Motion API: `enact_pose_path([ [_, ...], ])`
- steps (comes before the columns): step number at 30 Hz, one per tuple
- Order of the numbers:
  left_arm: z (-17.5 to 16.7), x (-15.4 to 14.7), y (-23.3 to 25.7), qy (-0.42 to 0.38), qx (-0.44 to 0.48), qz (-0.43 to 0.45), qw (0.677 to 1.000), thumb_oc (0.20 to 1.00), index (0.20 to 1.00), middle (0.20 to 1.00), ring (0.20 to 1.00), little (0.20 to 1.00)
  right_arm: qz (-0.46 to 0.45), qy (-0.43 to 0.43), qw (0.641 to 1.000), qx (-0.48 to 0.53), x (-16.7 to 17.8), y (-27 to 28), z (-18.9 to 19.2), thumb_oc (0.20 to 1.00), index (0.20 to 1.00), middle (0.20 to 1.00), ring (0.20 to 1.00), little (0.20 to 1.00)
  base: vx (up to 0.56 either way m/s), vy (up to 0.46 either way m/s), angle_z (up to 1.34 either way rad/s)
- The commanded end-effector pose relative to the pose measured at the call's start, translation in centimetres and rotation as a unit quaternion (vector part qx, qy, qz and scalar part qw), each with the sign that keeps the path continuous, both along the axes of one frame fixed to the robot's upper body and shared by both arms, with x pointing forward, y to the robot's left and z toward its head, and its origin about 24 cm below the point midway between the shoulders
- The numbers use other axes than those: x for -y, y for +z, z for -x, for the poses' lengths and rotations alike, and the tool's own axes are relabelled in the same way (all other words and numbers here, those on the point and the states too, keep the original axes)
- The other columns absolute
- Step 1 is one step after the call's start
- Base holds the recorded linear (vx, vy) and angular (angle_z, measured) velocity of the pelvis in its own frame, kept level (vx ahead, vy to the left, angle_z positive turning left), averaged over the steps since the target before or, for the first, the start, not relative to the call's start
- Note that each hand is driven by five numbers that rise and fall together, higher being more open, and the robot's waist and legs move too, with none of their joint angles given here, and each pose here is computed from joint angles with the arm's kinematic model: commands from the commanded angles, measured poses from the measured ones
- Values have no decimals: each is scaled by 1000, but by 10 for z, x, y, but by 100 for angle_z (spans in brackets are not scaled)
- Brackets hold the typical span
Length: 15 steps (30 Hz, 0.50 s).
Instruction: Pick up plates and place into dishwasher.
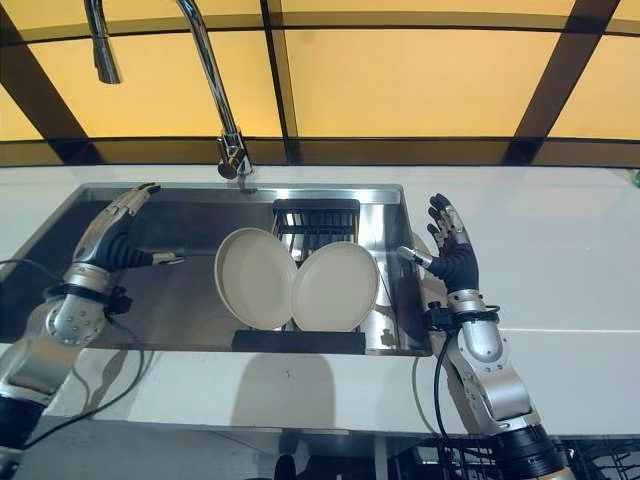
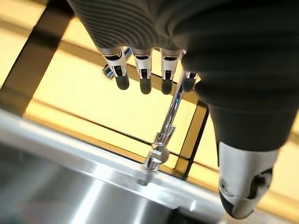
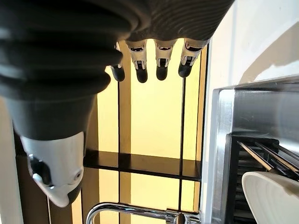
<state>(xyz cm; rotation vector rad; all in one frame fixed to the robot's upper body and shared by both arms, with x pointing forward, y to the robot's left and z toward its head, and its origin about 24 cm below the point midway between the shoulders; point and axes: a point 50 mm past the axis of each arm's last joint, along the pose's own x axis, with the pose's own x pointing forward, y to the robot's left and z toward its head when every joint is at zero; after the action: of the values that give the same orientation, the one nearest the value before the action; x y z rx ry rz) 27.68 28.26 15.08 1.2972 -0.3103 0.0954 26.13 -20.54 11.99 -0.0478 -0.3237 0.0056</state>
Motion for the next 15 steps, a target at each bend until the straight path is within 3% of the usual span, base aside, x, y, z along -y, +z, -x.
enact_pose_path([
  [1,-9,1,16,-18,34,-87,995,1000,1000,1000,1000,1000,20,10,998,54,8,29,-7,1000,1000,1000,1000,1000,52,47,-3],
  [8,-6,0,19,-45,77,-207,974,1000,1000,1000,1000,1000,24,8,999,45,12,26,-9,1000,1000,1000,1000,1000,60,39,-5],
  [15,-2,15,16,-123,130,-267,947,1000,1000,1000,1000,1000,26,9,999,35,12,22,-8,1000,1000,1000,1000,1000,69,30,-4],
])
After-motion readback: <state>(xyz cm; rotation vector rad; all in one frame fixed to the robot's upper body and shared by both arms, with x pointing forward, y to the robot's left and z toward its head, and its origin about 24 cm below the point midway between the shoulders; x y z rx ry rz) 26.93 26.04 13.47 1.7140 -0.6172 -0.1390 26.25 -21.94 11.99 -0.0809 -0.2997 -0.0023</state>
